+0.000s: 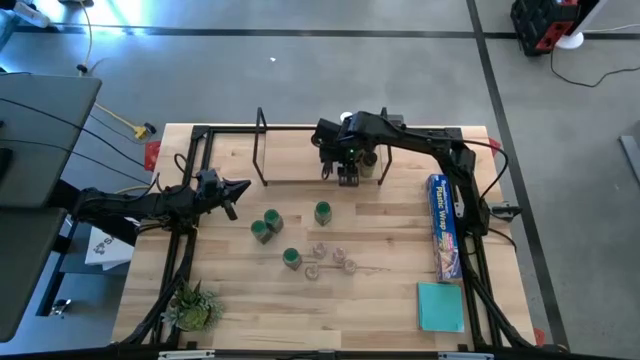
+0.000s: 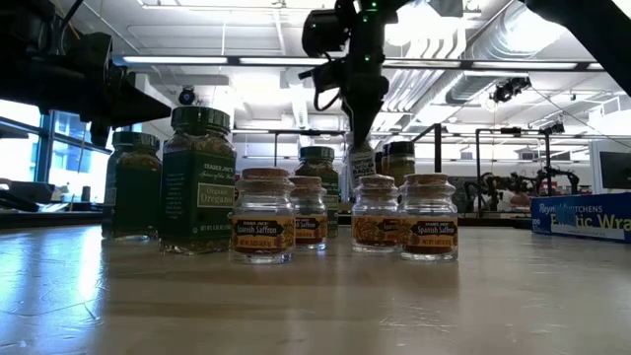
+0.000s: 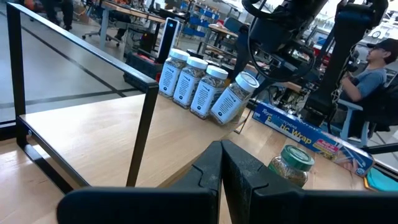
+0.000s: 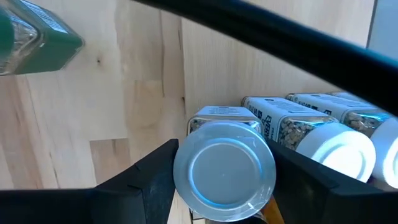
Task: Shelf spices
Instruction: Put the white seasoning bottle on the shelf aligned with the other white seasoning bottles
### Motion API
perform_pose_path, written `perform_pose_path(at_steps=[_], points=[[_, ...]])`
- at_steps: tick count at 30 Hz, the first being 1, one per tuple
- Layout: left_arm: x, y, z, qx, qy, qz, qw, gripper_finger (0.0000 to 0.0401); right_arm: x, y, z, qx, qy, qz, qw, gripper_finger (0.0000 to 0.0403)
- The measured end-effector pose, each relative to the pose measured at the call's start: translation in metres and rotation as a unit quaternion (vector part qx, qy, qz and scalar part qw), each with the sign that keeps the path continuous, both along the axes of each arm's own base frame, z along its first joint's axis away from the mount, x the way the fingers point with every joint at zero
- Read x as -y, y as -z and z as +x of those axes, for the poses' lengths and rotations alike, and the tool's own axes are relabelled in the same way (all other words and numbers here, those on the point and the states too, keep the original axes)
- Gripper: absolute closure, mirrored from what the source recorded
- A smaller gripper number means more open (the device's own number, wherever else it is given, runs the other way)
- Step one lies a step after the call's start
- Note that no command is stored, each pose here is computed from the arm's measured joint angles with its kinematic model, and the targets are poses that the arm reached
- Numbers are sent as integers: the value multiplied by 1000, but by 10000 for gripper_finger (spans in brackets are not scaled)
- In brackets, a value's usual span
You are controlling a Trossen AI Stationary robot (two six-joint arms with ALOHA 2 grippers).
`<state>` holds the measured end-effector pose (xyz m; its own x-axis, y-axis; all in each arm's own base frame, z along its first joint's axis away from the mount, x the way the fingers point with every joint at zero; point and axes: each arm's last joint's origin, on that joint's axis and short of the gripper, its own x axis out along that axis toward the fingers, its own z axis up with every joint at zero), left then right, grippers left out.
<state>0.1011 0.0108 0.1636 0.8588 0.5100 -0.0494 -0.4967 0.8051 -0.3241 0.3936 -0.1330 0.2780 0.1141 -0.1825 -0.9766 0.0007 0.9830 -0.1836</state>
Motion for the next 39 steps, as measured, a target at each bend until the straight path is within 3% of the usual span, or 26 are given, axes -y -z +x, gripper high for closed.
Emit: perform_pose_path(at_steps=[14, 25, 32, 36, 39], points=[[0, 0, 0, 0, 0, 0, 1000, 396, 2, 0, -3, -9, 17, -6, 1000, 149], [0, 0, 0, 0, 0, 0, 1000, 396, 3, 0, -7, -26, 72, -21, 997, 148], [0, 0, 0, 0, 0, 0, 1000, 396, 1, -23, -13, -24, 111, -14, 993, 148], [0, 0, 0, 0, 0, 0, 1000, 396, -4, -39, -13, 2, 110, 27, 994, 150], [0, 0, 0, 0, 0, 0, 1000, 396, -15, -47, -8, 38, 78, 94, 992, 161]])
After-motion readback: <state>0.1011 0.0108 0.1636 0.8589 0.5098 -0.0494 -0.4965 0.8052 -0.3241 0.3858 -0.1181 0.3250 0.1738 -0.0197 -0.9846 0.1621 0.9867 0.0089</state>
